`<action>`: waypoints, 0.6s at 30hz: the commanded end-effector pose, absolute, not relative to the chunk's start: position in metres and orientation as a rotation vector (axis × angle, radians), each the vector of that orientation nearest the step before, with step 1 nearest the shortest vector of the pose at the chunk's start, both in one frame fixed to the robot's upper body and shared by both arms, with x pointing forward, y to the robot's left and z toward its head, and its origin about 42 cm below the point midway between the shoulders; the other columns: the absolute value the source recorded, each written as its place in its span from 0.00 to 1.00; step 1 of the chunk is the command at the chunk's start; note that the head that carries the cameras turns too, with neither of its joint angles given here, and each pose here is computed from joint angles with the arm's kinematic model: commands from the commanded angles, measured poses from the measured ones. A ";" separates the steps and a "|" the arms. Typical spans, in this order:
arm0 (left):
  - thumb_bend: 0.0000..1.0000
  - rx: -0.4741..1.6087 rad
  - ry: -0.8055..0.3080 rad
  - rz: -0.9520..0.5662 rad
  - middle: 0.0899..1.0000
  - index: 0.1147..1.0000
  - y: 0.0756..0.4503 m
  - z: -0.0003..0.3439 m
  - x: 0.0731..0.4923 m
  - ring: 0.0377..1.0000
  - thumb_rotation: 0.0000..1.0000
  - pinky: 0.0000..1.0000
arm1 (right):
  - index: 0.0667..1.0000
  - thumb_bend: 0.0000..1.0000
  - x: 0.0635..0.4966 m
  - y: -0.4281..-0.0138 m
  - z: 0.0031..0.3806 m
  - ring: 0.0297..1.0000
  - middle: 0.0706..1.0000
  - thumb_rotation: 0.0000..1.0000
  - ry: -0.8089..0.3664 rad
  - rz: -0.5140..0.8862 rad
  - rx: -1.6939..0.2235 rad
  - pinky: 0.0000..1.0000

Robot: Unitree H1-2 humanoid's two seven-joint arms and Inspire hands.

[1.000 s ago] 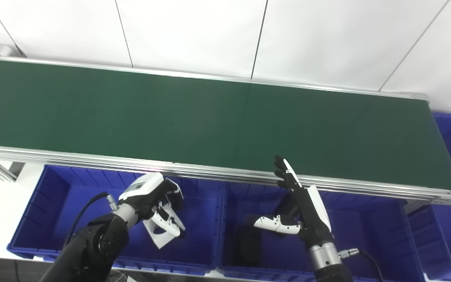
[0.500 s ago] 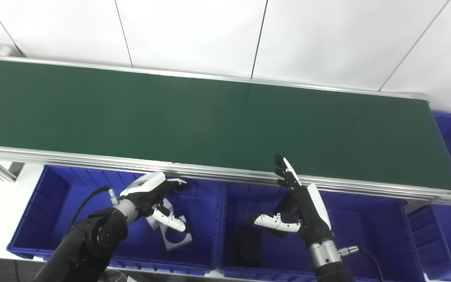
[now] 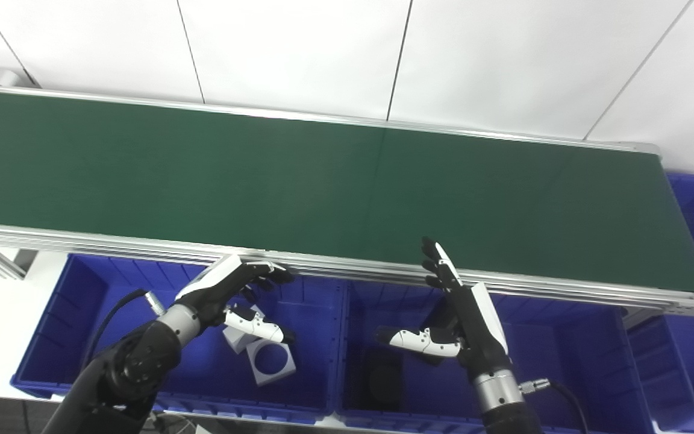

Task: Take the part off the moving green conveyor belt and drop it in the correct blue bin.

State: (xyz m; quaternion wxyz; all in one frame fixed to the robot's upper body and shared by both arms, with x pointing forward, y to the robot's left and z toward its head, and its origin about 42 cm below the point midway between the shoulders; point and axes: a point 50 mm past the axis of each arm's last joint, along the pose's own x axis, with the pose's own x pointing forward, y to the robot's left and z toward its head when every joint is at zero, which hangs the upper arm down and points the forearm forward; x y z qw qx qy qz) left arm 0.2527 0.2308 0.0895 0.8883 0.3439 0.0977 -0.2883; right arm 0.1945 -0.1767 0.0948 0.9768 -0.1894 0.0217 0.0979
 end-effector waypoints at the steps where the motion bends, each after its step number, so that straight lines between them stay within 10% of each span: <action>1: 0.90 0.648 0.109 -0.576 0.79 0.74 0.229 0.103 0.255 0.80 0.34 0.70 | 0.98 0.93 0.195 -0.175 0.101 0.92 0.96 0.33 0.017 0.192 -0.369 0.84; 18: 0.88 0.253 -0.019 -0.519 0.89 0.87 0.239 0.090 0.236 0.86 0.25 0.79 | 0.98 0.91 0.189 -0.174 0.095 0.92 0.93 0.28 0.021 0.243 -0.273 0.91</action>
